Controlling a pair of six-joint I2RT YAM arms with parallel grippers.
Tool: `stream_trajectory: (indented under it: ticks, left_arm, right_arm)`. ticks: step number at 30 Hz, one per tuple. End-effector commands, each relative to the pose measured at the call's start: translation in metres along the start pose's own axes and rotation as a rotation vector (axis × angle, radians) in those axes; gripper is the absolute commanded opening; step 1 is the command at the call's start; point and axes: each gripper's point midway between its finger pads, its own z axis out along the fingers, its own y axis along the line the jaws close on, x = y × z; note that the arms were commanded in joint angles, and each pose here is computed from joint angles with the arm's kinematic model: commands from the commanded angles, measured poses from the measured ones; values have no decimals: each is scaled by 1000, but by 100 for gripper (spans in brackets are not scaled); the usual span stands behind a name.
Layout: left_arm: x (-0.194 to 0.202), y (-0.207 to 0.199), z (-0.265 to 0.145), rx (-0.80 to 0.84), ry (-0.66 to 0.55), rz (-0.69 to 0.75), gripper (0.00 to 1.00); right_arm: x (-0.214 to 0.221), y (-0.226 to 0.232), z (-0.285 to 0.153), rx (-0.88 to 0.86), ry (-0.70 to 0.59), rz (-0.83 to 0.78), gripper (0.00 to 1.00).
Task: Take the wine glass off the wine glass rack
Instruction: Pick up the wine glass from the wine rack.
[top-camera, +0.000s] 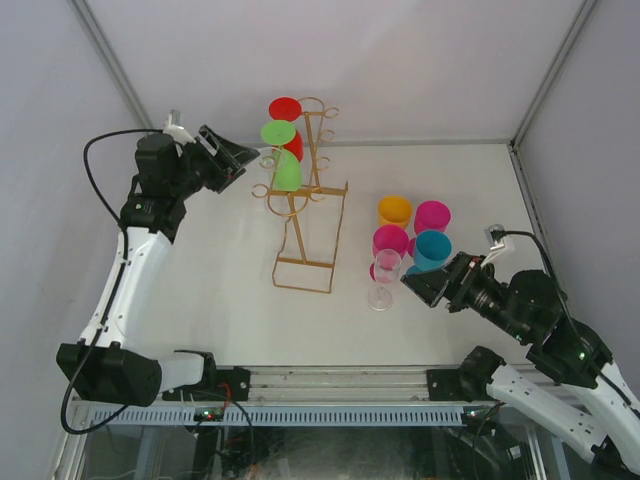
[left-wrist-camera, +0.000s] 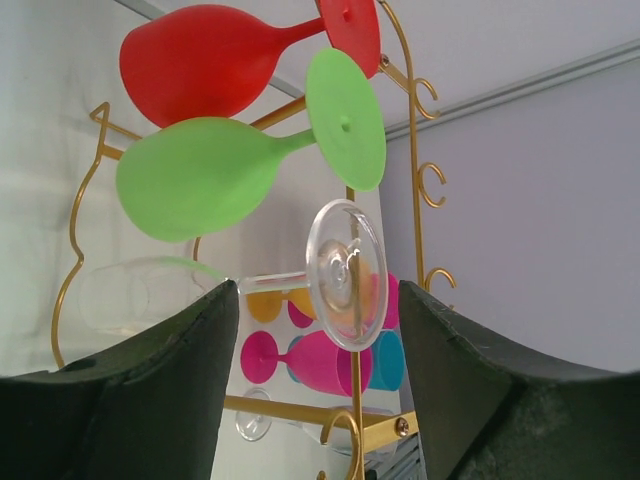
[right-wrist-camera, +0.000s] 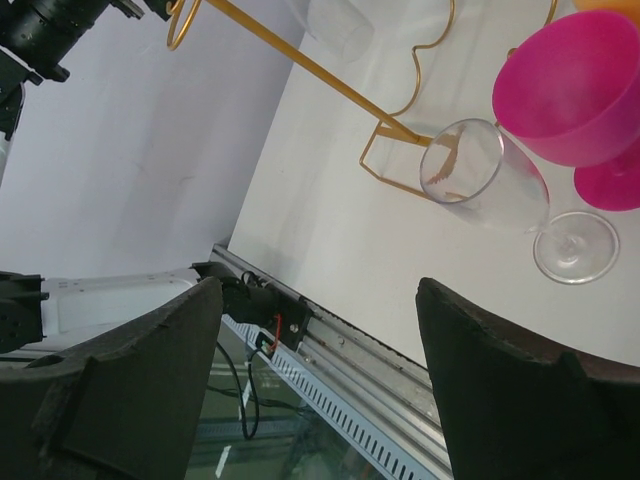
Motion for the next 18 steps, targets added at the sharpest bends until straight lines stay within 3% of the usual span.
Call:
stream_trajectory:
  ticks: [1, 7, 18]
  left_arm:
    - [-12, -24, -3, 87, -21, 11, 67]
    - [-8, -19, 4, 82, 2, 5, 56]
    - [-3, -20, 12, 91, 50, 25, 46]
  right_arm:
    - [-1, 4, 6, -12, 6, 4, 78]
    - [1, 2, 5, -5, 11, 4, 78]
    - [3, 0, 6, 6, 18, 3, 78]
